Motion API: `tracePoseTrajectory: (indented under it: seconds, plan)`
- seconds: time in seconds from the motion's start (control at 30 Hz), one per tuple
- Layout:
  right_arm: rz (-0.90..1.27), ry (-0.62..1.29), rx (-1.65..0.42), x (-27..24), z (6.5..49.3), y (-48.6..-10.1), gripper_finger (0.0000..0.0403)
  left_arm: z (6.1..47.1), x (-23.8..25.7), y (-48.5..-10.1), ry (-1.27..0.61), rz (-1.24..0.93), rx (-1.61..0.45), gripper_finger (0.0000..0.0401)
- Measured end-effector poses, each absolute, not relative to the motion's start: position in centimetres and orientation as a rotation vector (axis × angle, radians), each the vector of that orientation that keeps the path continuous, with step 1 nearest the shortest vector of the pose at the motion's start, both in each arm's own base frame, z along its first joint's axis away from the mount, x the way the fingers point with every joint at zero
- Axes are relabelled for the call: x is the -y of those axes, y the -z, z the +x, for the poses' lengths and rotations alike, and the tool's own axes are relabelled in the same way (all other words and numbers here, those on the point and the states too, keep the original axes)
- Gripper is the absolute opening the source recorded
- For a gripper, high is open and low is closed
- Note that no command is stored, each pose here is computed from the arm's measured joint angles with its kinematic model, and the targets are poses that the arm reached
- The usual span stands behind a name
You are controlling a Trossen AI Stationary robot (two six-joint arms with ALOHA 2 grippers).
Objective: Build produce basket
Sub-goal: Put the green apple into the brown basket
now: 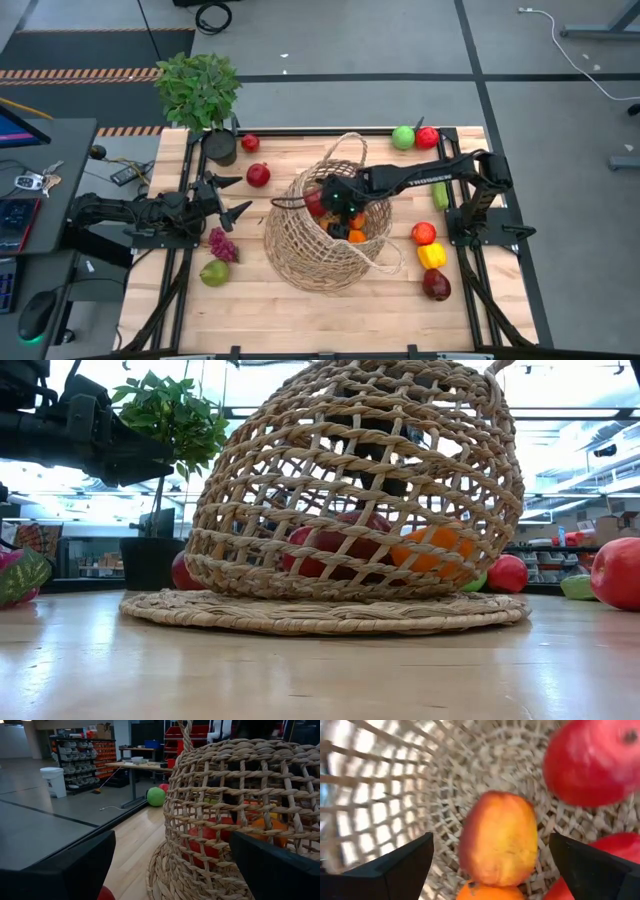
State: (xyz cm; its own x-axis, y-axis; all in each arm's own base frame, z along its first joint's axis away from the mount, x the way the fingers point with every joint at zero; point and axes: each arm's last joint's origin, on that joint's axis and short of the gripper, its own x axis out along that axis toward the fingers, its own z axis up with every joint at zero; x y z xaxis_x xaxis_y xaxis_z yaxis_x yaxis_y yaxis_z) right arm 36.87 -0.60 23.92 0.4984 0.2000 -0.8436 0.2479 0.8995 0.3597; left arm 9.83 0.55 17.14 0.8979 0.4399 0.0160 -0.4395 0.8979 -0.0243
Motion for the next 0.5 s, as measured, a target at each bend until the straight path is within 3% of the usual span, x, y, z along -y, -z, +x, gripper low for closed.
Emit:
tracePoseTrajectory:
  seconds: [0.5]
  plan:
    - [0.322,-0.049,-1.02,0.1,36.0,-31.9,0.0394,9.8,-0.5,-17.1,-0.455,-0.02,0.021,0.0398]
